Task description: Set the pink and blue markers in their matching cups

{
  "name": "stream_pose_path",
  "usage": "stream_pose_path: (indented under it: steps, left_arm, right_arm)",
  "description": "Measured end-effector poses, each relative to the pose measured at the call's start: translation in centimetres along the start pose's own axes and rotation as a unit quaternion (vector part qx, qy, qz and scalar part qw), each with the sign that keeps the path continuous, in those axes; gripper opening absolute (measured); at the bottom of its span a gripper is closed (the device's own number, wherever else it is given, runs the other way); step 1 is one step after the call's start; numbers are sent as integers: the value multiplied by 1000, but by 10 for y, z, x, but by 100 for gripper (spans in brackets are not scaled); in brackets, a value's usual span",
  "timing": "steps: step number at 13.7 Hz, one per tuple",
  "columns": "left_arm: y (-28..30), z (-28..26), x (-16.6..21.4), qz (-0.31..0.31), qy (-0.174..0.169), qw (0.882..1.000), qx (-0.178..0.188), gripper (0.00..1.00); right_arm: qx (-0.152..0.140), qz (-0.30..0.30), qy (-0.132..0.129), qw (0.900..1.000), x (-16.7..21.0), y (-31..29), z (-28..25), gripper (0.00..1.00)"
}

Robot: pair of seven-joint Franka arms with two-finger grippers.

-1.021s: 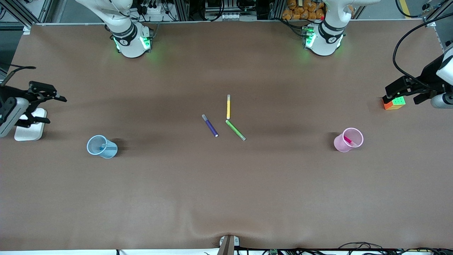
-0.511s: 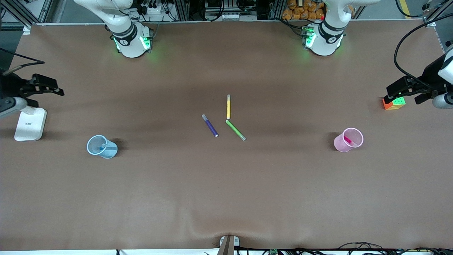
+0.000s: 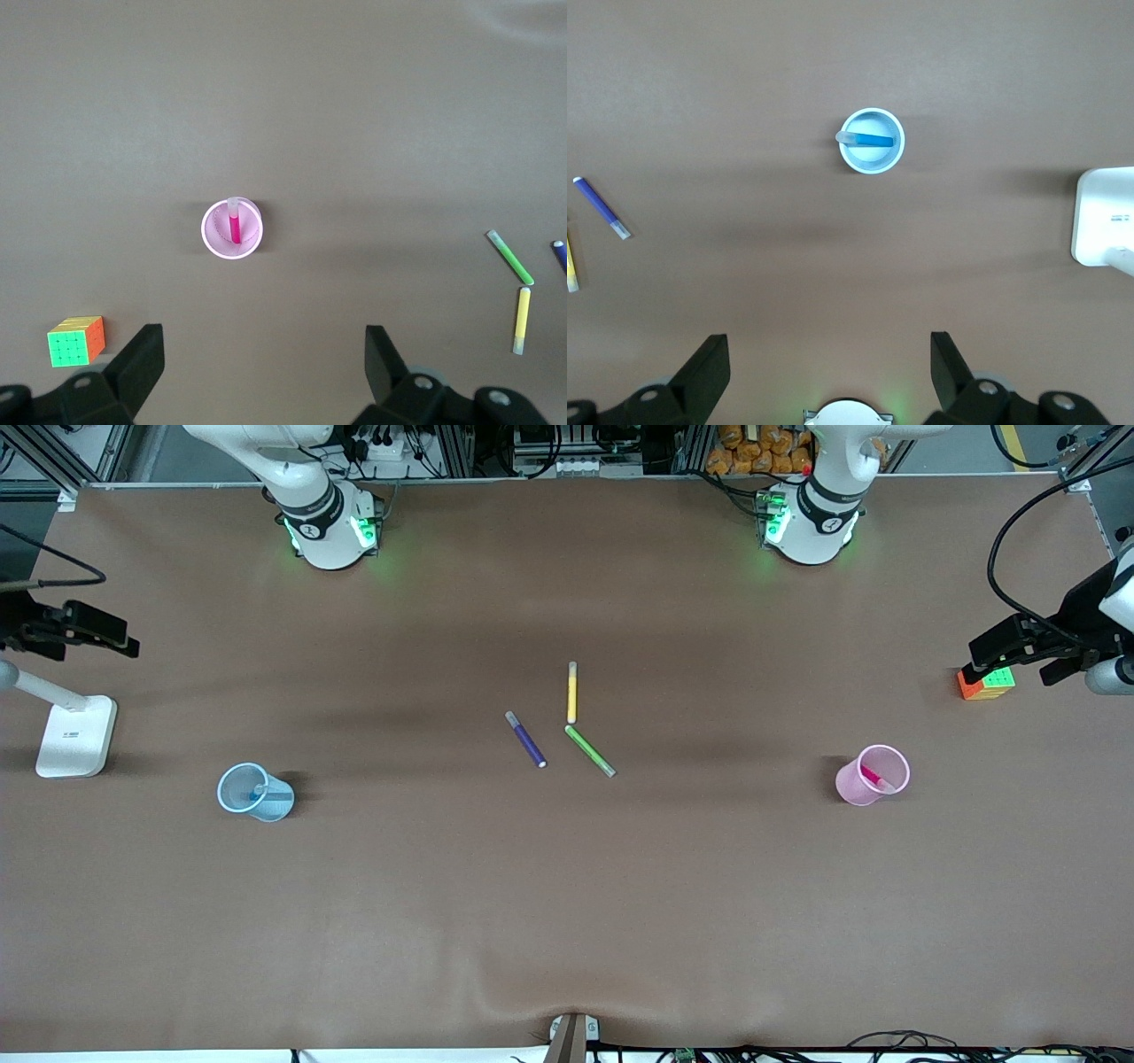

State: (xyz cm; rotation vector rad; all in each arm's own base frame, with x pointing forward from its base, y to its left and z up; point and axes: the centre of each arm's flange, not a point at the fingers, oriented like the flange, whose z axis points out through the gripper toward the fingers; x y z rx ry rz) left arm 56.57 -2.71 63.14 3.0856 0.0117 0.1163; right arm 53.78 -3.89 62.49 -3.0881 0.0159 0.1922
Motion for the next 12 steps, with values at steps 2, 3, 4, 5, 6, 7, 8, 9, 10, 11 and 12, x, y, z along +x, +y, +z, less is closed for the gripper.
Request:
stream_pose_path:
  steps: [2, 3, 4, 5, 6, 7, 8, 9, 10, 11, 12]
  left_arm:
    - [0, 0, 0, 0, -1, 1000, 0, 100]
    - [1, 0, -1, 1, -2, 1000, 0, 100]
    - [1, 0, -1, 1, -3, 1000, 0, 100]
    - [2, 0, -1, 2, -3, 1000, 0, 100]
    - [2, 0, -1, 2, -3, 1000, 0, 100]
    - [3, 0, -1, 2, -3, 1000, 0, 100]
    - [3, 0, -1, 3, -4, 1000, 0, 100]
    - [3, 0, -1, 3, -4, 1000, 0, 100]
    - [3, 0, -1, 3, -4, 1000, 0, 100]
    - [3, 0, -1, 3, -4, 1000, 0, 100]
    - [3, 0, -1, 3, -5, 1000, 0, 100]
  right_arm:
    - [-2, 5, 8, 1000, -11, 3, -5, 100]
    - [-6, 6, 9, 1000, -14, 4, -7, 100]
    - [-14, 7, 9, 1000, -15, 6, -7, 100]
    - [-20, 7, 9, 1000, -16, 6, -7, 100]
    - [-21, 7, 8, 1000, -16, 6, -7, 100]
    - [-21, 8, 8, 1000, -16, 6, -6, 100]
    - [-21, 9, 7, 1000, -16, 6, -6, 100]
    - [-20, 10, 7, 1000, -16, 6, -5, 100]
    - [-17, 12, 7, 1000, -16, 6, -5, 100]
    - [-12, 14, 7, 1000, -16, 7, -5, 100]
    - [-9, 16, 7, 1000, -16, 8, -5, 100]
